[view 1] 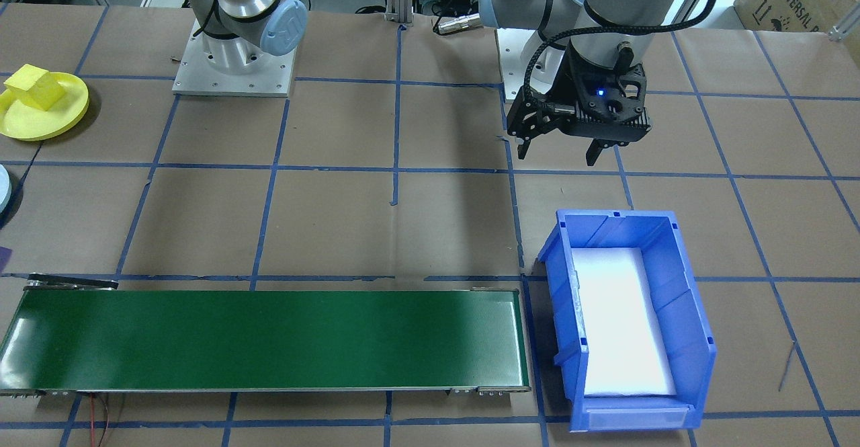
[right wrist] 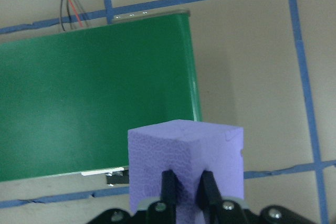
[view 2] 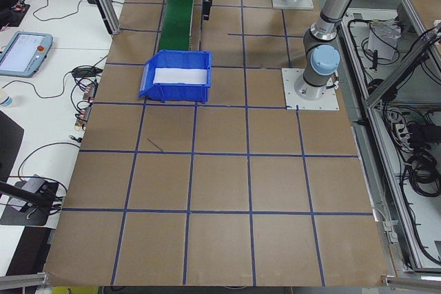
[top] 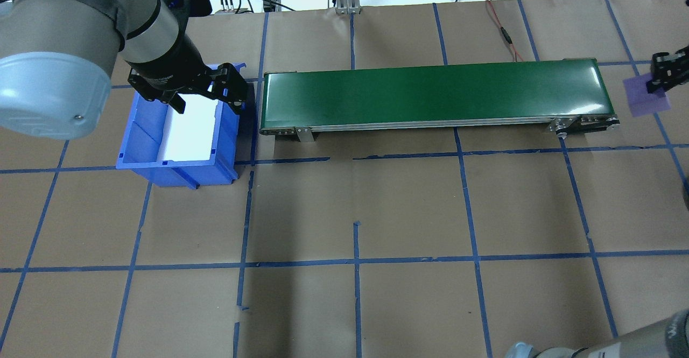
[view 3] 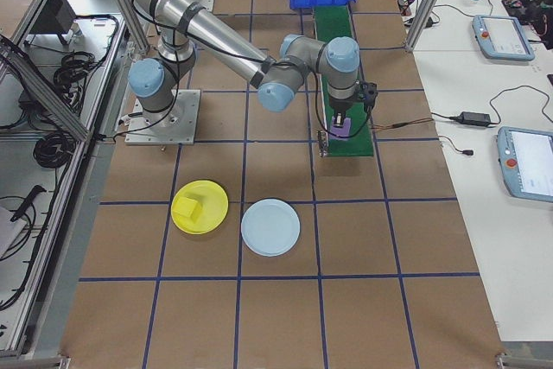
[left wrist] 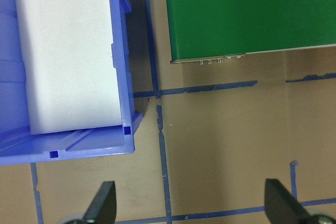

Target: Move block left to right into plate

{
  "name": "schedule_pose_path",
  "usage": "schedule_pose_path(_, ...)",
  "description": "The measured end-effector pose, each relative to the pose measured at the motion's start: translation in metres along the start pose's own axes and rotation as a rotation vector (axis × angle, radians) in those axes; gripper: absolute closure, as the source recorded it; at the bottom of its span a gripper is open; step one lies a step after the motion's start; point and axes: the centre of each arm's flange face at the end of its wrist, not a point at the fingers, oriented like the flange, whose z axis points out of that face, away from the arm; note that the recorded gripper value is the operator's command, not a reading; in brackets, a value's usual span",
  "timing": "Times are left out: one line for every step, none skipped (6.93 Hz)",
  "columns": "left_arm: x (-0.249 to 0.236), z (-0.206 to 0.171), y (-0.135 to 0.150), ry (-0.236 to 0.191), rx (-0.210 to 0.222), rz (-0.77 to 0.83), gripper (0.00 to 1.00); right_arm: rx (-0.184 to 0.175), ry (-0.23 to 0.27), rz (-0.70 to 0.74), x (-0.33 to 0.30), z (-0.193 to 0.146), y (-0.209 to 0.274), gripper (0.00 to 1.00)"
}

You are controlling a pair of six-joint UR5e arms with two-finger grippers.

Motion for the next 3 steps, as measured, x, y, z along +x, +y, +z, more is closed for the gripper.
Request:
schedule_pose_path(0.000,0.000,0.000,0.000,0.000,0.001,0.00,-0.018,0.010,-0.019,0.056,0.000,0.031,0.96)
schedule_pose_path(0.000,0.000,0.000,0.000,0.000,0.001,0.00,-0.032,0.016,-0.028,0.108,-0.001,0.072,0.96)
schedule_pose_path(0.000,0.000,0.000,0.000,0.000,0.001,0.00,-0.041,0.017,-0.052,0.139,-0.002,0.104,0.95)
